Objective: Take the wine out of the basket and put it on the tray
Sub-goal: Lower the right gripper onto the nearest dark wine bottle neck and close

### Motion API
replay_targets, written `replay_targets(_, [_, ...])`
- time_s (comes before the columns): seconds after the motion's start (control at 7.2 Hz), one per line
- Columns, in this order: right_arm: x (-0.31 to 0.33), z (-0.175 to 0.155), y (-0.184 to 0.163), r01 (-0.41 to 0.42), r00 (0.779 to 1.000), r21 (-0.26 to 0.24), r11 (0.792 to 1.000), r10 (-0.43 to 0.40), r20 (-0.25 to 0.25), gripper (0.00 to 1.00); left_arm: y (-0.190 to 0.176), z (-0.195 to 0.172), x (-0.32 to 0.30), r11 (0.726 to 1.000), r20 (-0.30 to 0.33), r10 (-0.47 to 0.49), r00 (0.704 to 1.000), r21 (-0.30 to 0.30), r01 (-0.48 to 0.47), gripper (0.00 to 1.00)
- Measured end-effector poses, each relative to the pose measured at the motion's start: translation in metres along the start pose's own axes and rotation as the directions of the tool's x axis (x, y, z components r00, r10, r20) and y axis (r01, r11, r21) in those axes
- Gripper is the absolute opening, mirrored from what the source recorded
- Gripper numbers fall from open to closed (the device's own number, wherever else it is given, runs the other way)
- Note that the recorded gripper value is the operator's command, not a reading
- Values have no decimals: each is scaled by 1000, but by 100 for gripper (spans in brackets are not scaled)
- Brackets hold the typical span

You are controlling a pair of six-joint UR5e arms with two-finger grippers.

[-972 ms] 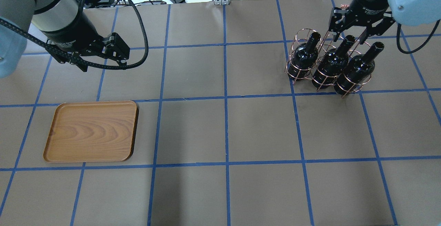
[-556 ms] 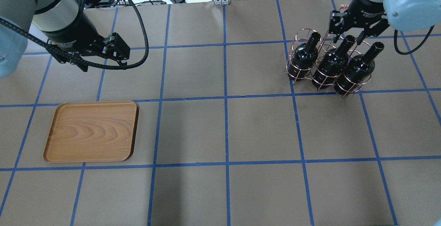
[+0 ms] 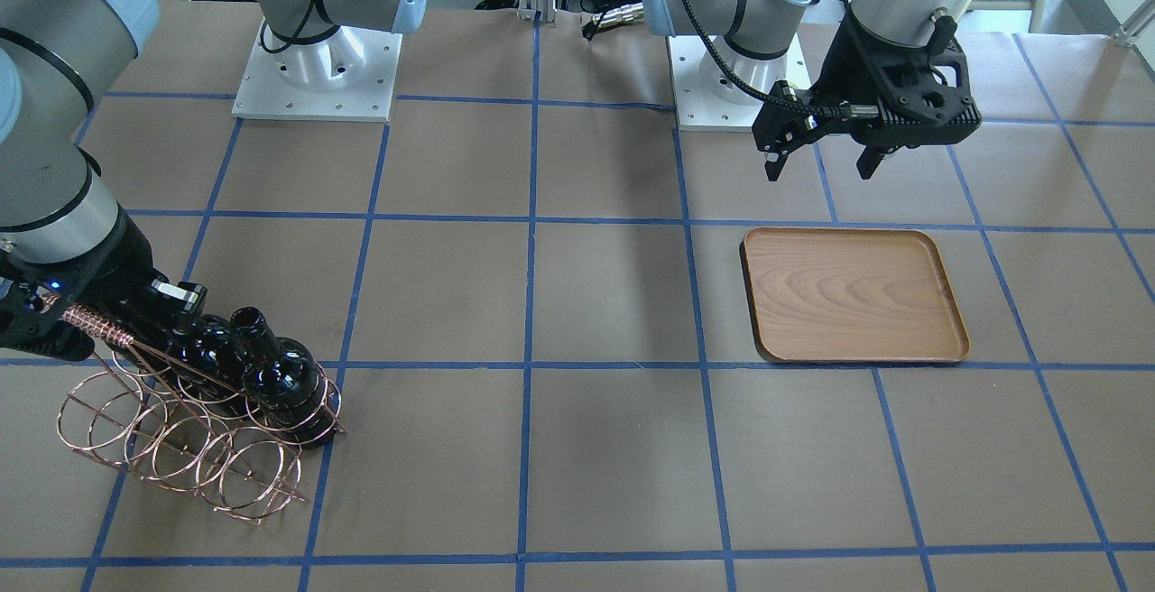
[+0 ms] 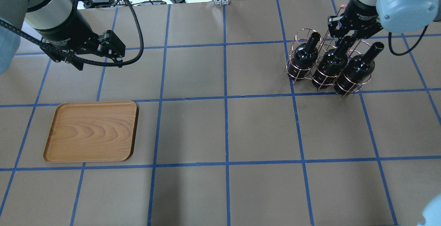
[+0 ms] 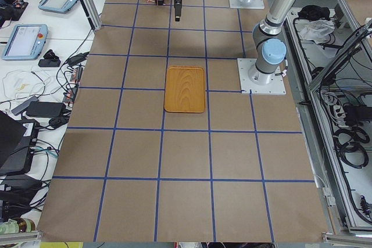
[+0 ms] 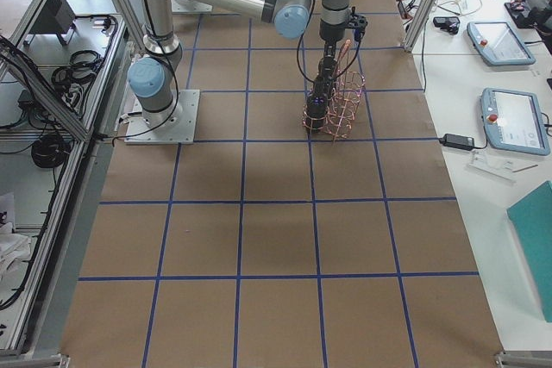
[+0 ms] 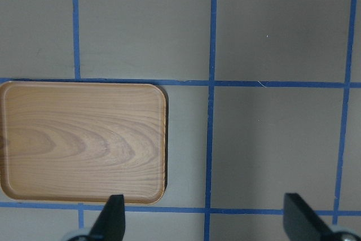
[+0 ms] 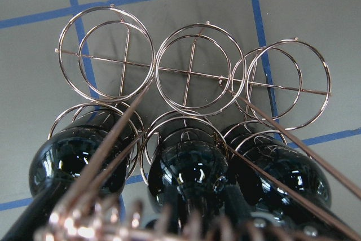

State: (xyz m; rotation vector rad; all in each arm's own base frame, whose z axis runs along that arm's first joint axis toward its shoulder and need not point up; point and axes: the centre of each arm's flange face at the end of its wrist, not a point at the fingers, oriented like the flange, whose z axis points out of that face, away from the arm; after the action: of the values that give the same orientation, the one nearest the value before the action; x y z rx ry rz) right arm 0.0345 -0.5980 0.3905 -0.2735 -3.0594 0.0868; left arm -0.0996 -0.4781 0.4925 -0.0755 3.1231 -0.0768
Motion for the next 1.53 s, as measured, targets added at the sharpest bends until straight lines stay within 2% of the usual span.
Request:
replay_targets(0.14, [0,0,0,1,1000,-2,1000,-1,-1,43,0,1,0,1000,-1,-1,1000,-2,1,100])
replay_targets(0.42, [0,1,1,3,1000,-6,1000,-3,-2,57,0,2,-1,1000,0,-2,1000,-4,2,100])
replay_targets(0.83, [0,1,3,15,1000,-15,1000,-15,1,58,-1,3,-2,1000,-1,-1,1000,-4,1,100])
replay_targets(1.25, [0,3,8,31,1000,-52,998,-31,2,55,-2,3,-2,1000,-2,-2,1000,-3,2,100])
replay_targets(1.53, [-1,3,10,37,999,-69,997,-37,6,48,-2,3,-3,1000,-2,-2,1000,-4,2,100])
